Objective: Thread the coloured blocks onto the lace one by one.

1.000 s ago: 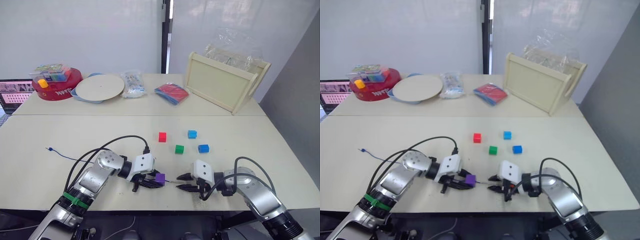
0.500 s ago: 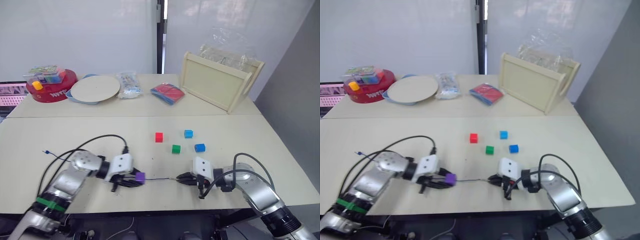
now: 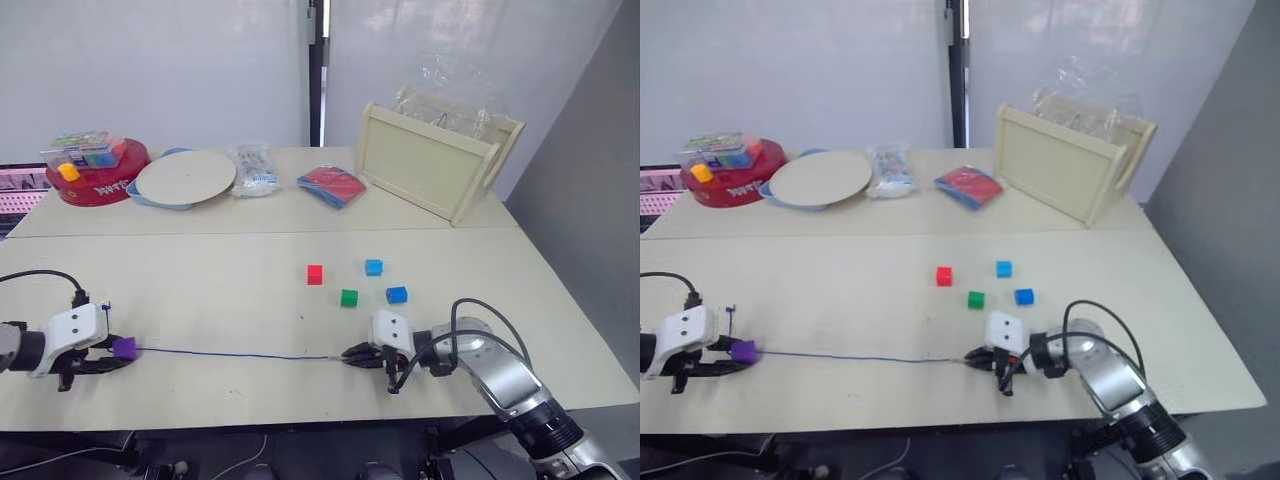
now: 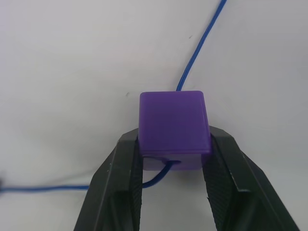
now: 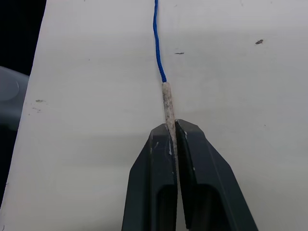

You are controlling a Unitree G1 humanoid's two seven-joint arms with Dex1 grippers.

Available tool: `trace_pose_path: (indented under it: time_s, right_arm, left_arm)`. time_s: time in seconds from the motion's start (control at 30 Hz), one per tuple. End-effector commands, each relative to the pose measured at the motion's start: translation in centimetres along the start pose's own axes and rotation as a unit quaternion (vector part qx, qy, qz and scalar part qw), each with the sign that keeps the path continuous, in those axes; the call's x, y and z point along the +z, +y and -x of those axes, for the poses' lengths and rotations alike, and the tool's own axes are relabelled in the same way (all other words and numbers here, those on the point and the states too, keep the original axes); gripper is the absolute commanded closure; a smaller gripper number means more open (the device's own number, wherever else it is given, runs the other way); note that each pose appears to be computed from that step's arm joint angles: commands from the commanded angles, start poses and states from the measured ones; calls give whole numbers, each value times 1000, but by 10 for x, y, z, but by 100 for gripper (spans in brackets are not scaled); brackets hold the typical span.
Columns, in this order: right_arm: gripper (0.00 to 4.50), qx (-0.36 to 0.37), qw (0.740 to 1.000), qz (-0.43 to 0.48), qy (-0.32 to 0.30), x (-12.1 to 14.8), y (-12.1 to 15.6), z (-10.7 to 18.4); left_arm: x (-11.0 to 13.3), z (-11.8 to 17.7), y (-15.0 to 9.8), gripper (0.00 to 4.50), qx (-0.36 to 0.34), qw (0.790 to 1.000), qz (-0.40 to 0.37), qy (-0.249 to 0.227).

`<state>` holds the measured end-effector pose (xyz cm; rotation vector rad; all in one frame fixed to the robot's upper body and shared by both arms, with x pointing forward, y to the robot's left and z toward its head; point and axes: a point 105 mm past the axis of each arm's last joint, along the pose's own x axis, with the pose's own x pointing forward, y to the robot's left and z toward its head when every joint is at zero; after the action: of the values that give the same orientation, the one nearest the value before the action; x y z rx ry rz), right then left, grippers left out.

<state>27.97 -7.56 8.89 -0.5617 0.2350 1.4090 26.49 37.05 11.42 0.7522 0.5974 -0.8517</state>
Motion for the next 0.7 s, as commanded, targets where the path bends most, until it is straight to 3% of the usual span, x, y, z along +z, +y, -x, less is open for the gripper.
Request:
trace_pose_path:
  time_s: [0.03, 0.07, 0.13, 0.3, 0.43, 0.57, 0.7]
  right_arm:
    - [450, 4, 1000, 27, -16, 12, -4, -1]
    - [450, 4, 999, 28, -17, 13, -4, -1]
    - [450, 6, 999, 29, -22, 16, -3, -3]
    - [450, 10, 999, 26, -31, 23, -1, -5]
    - [450, 7, 999, 29, -33, 28, -1, -8]
    - [450, 4, 999, 31, -37, 35, 0, -12]
    - [450, -7, 999, 37, -27, 38, -4, -16]
  left_arm:
    - [4, 3, 10, 329, 25, 1000, -6, -10]
    - [8, 1, 11, 329, 23, 1000, -4, -21]
    - [19, 0, 13, 226, 12, 999, 10, -48]
    - [44, 3, 20, 67, 7, 998, 6, -62]
    - [107, 3, 30, 67, 6, 986, 30, -162]
    - [151, -29, -14, 67, -84, 976, 26, -199]
    - [183, -87, -64, 67, -149, 960, 12, -235]
